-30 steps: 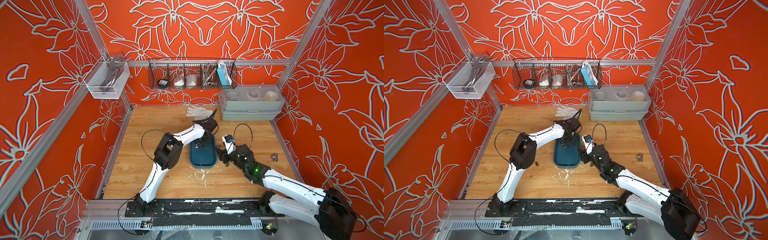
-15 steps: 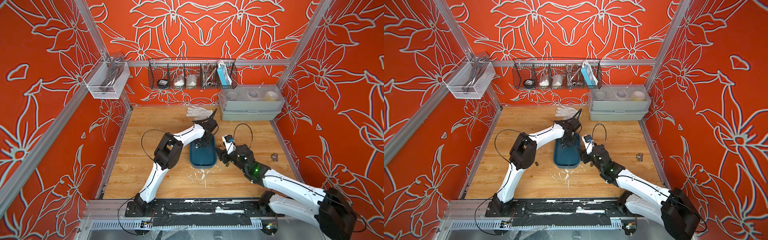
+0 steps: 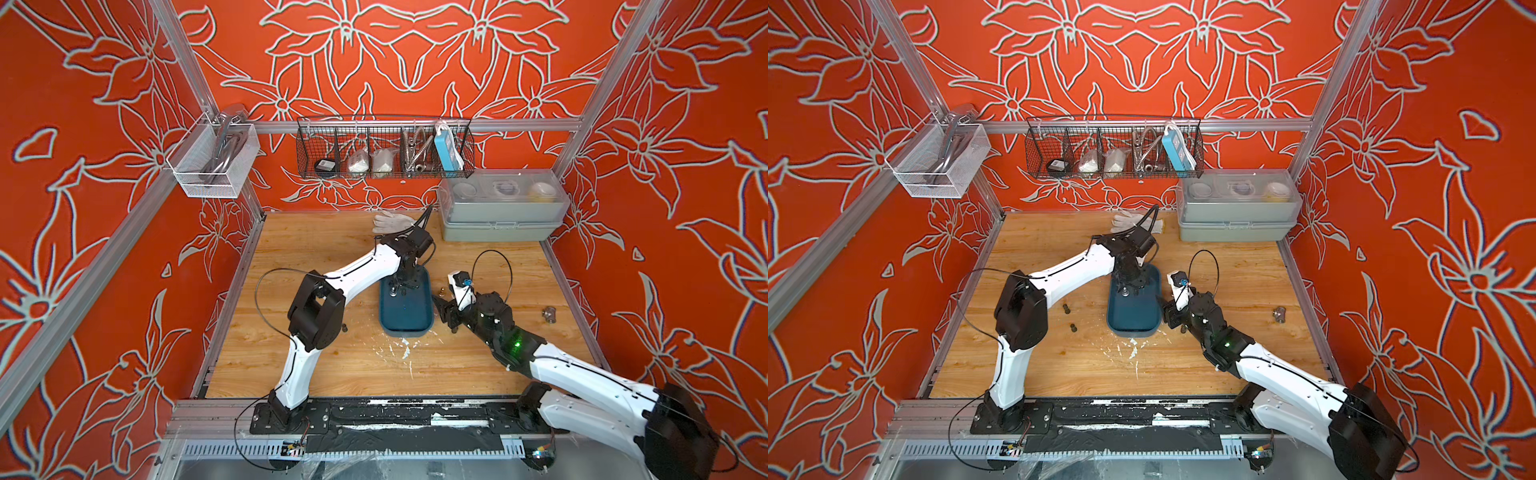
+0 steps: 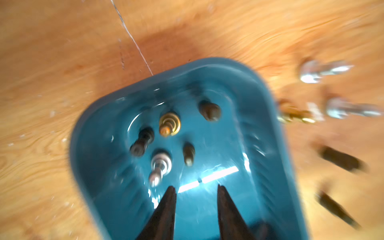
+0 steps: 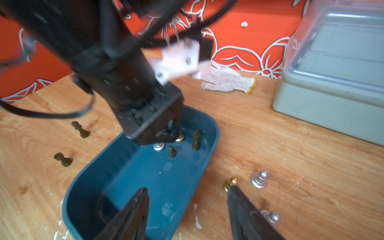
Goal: Put the chess pieces into the storage box
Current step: Place the chess piece in the storage box.
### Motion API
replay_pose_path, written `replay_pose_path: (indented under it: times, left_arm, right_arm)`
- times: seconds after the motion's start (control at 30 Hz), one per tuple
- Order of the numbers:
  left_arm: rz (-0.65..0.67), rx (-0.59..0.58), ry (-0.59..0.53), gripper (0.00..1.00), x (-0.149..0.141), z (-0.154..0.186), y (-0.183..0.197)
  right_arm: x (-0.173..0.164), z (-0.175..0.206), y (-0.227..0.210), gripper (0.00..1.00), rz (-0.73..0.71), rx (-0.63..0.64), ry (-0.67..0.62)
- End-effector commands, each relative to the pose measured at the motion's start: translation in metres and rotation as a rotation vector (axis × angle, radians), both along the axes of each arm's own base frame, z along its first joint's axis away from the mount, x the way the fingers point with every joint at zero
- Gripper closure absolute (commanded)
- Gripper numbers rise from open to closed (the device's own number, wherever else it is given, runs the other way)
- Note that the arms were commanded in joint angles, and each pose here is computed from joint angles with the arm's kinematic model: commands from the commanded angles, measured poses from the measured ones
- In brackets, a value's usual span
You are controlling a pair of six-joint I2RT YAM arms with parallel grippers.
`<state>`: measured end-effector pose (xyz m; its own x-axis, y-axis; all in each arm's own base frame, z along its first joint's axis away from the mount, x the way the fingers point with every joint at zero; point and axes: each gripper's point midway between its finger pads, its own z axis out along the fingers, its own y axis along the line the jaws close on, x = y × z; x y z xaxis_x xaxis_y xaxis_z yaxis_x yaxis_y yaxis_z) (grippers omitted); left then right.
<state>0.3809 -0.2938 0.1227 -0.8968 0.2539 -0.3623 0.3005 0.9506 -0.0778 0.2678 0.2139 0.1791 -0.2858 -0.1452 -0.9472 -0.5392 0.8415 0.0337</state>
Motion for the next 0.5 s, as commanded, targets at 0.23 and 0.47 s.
replay_pose_path:
  times: [0.23, 0.47]
  left_arm:
    - [0.011, -0.238, -0.155, 0.58, -0.061, 0.082, 0.032]
    - [-0.073, -0.445, -0.280, 0.38, -0.120, 0.082, 0.056]
  right_arm:
    - [0.018, 0.004, -0.047, 0.36, -0.242, -0.015, 0.286]
    - [0.009, -0.019, -0.090, 0.36, -0.403, -0.146, 0.590]
